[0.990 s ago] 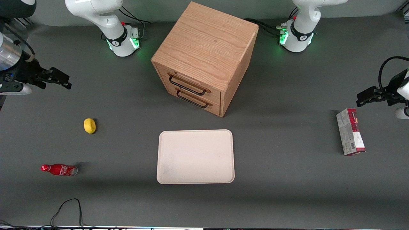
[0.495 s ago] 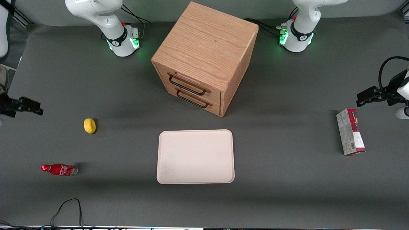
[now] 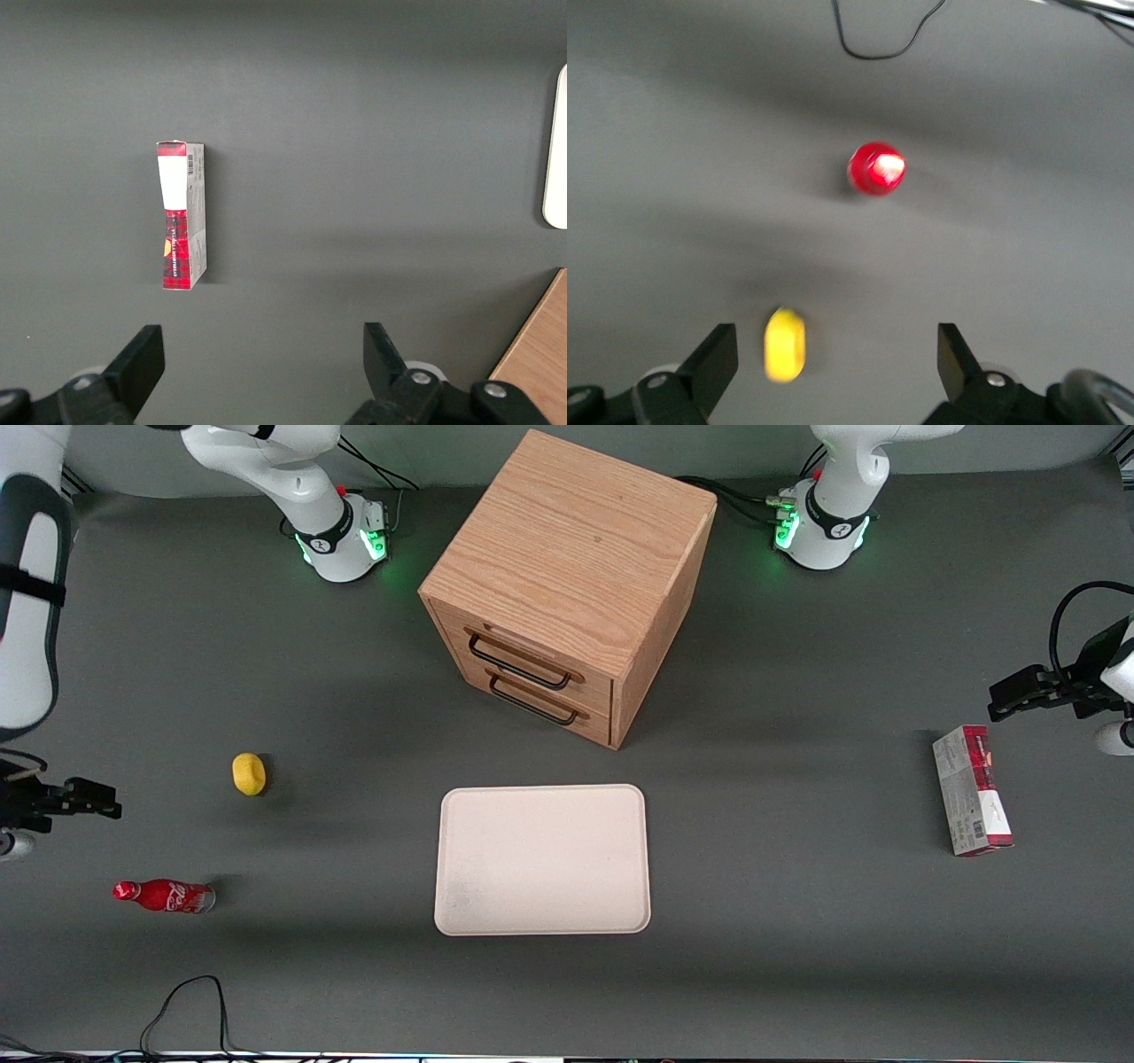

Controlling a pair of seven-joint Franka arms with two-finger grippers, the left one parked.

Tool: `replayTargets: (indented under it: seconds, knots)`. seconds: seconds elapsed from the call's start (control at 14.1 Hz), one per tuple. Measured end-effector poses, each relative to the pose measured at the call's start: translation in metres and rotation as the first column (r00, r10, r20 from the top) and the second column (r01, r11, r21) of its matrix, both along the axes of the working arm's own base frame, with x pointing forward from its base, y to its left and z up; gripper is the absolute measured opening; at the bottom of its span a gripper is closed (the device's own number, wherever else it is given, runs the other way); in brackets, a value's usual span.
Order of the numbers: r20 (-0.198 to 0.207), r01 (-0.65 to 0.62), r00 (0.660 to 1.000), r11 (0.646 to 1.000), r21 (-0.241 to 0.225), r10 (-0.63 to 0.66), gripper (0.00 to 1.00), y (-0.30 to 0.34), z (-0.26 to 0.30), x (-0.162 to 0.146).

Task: Place coke bottle on tray
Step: 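Move the right gripper down toward the red Coca-Cola bottle, then close the right gripper around the bottle's body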

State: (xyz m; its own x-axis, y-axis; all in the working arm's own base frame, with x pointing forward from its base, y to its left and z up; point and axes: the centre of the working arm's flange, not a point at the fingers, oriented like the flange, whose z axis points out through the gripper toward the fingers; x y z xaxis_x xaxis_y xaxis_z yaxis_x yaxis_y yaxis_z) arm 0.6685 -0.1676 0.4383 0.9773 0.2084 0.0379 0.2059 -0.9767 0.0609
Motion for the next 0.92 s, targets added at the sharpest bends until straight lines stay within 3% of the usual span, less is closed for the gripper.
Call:
replayTargets:
  seconds: [0.42,0.92]
  knots:
    - [0.063,-0.015,0.998,1.000,0.000,0.015,1.00,-0.011,-0.071,0.043]
    - [0.085,0.003,0.996,0.999,0.036,-0.006,0.98,-0.007,-0.118,0.071]
